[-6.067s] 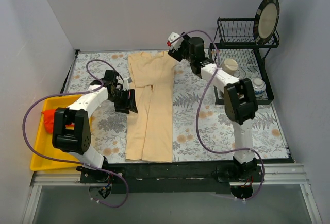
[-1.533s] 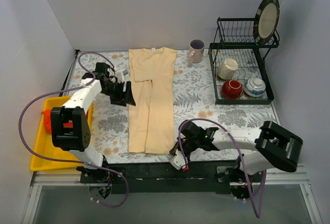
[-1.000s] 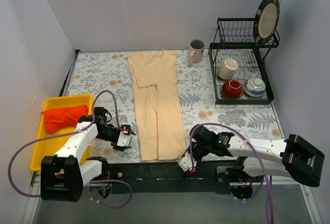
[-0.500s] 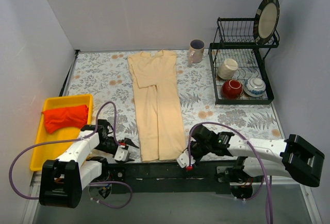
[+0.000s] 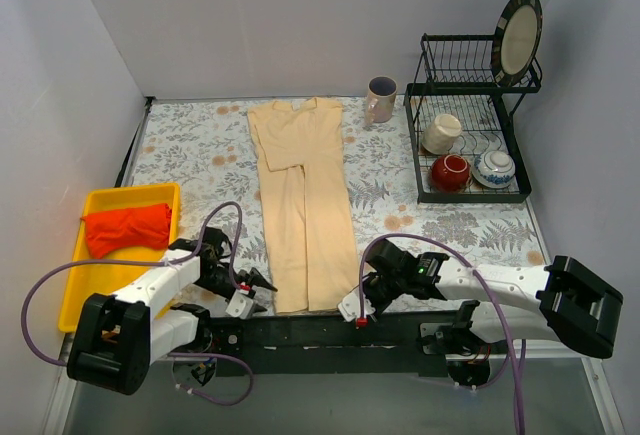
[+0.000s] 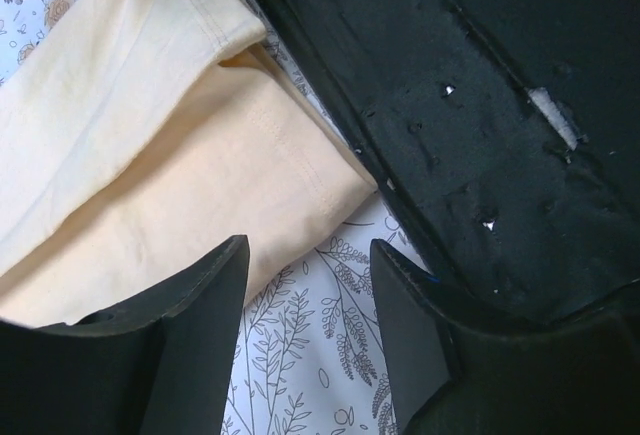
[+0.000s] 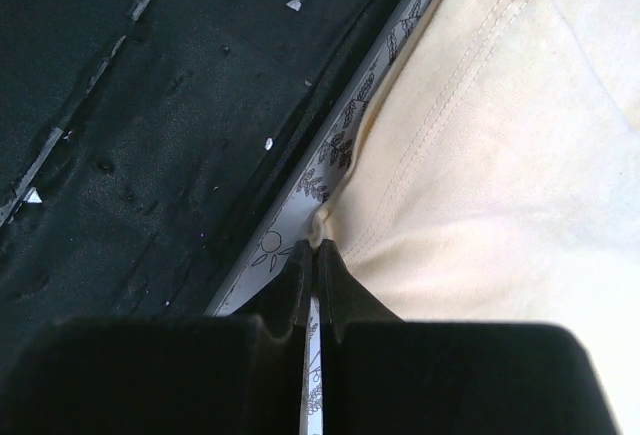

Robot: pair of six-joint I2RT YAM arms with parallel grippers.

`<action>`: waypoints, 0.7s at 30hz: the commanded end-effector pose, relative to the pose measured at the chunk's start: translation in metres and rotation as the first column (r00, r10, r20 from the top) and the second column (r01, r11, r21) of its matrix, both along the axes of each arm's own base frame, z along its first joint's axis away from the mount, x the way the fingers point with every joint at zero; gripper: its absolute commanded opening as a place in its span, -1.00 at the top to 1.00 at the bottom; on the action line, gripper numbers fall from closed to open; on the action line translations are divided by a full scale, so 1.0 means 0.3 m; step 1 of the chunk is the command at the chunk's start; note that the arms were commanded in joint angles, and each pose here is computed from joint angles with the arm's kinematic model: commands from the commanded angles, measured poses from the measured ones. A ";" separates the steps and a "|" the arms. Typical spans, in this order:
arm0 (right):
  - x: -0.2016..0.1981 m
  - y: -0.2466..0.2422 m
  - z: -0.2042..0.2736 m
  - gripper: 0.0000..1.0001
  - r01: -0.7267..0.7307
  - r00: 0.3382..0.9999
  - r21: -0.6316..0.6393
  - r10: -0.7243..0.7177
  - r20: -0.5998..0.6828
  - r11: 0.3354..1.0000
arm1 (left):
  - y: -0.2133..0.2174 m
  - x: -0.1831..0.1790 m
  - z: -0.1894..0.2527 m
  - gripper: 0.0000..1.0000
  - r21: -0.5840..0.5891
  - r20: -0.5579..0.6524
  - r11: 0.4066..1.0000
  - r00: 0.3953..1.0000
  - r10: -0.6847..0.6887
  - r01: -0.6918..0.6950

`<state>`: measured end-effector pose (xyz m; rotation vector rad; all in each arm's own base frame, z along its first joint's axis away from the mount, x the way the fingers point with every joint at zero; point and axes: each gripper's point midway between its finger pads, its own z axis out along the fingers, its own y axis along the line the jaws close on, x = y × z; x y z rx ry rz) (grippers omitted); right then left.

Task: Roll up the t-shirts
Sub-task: Roll the T-shirt to the center of the board.

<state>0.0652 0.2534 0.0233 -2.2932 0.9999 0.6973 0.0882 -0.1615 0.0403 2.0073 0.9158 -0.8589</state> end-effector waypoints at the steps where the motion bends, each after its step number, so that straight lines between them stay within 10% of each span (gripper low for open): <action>1: -0.041 -0.095 -0.073 0.97 0.037 0.996 -0.147 -0.048 -0.075 0.989 | -0.035 0.049 0.010 0.00 -0.069 0.307 0.985 0.943 -0.128 0.156; 21: -0.045 -0.104 -0.085 0.97 0.051 0.994 -0.166 -0.067 -0.089 0.985 | -0.052 -0.062 -0.020 0.49 -0.035 0.267 0.959 0.927 -0.263 0.281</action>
